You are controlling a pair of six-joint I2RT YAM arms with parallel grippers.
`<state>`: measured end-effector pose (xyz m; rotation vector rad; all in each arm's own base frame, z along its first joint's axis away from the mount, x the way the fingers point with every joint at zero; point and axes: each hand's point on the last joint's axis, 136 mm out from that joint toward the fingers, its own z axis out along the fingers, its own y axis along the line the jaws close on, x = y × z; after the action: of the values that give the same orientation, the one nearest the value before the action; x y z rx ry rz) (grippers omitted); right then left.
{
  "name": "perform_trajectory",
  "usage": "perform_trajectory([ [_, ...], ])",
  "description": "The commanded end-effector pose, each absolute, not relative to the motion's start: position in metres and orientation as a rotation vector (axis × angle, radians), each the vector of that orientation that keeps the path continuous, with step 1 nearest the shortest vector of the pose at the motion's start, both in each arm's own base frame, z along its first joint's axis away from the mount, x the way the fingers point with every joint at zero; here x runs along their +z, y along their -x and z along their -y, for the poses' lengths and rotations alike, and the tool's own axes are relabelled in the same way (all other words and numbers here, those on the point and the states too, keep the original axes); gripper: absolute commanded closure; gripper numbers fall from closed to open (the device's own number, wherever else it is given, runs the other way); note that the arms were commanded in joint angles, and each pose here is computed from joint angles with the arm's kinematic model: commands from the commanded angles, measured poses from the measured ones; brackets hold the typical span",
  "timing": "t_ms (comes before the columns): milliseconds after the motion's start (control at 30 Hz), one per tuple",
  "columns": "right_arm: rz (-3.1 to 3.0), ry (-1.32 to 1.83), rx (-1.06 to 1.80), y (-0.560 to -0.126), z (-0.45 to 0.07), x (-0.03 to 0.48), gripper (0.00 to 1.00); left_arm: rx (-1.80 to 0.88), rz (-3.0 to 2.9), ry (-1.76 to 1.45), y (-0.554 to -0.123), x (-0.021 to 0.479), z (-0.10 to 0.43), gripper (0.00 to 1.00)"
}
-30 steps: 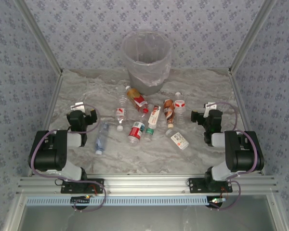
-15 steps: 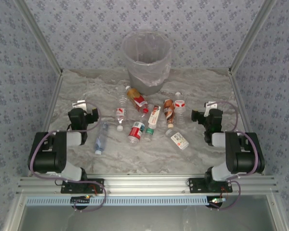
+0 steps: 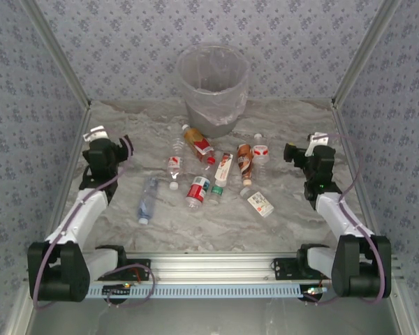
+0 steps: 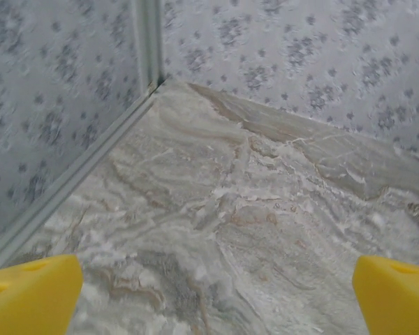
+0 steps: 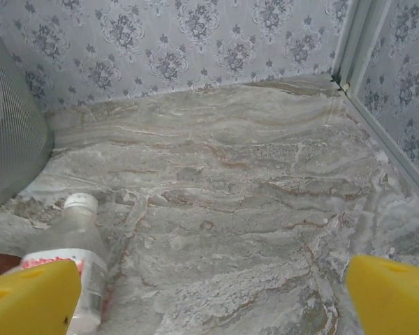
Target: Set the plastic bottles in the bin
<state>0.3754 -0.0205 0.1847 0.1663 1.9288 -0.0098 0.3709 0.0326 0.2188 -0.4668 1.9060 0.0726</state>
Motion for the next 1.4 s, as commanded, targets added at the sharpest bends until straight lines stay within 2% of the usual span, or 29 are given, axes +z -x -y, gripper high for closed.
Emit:
perform_trajectory([
  [0, -2.053, -0.295, 0.043, -0.36, 0.022, 0.17, 0.0, 0.038, -2.173, 0.647, -0.335, 0.18, -0.023, 0.01],
  [200, -1.985, -0.459, 0.151, -0.35, 0.022, 0.179, 0.0, -0.009, -2.408, 0.536, -0.297, 0.152, 0.021, 0.01],
  [467, -1.96, -0.419, 0.177, -0.341, 0.016, 0.193, 0.0, -0.162, -2.553, 0.449, -0.263, 0.112, 0.061, 0.01],
  [567, -1.961, -0.407, 0.179, -0.339, 0.015, 0.196, 0.0, -0.127, -2.636, 0.448, -0.251, 0.092, 0.064, 0.0],
  [967, -1.96, -0.386, 0.17, -0.34, 0.012, 0.197, 0.0, -0.24, -2.818, 0.281, -0.251, 0.044, 0.109, 0.01],
  [1167, -1.983, -0.378, 0.133, -0.334, 0.014, 0.192, 0.0, -0.188, -2.874, 0.231, -0.248, 0.028, 0.108, 0.08],
  [1367, -1.981, -0.371, 0.129, -0.33, 0.014, 0.19, 0.0, -0.087, -2.881, 0.089, -0.248, 0.021, 0.116, 0.2],
])
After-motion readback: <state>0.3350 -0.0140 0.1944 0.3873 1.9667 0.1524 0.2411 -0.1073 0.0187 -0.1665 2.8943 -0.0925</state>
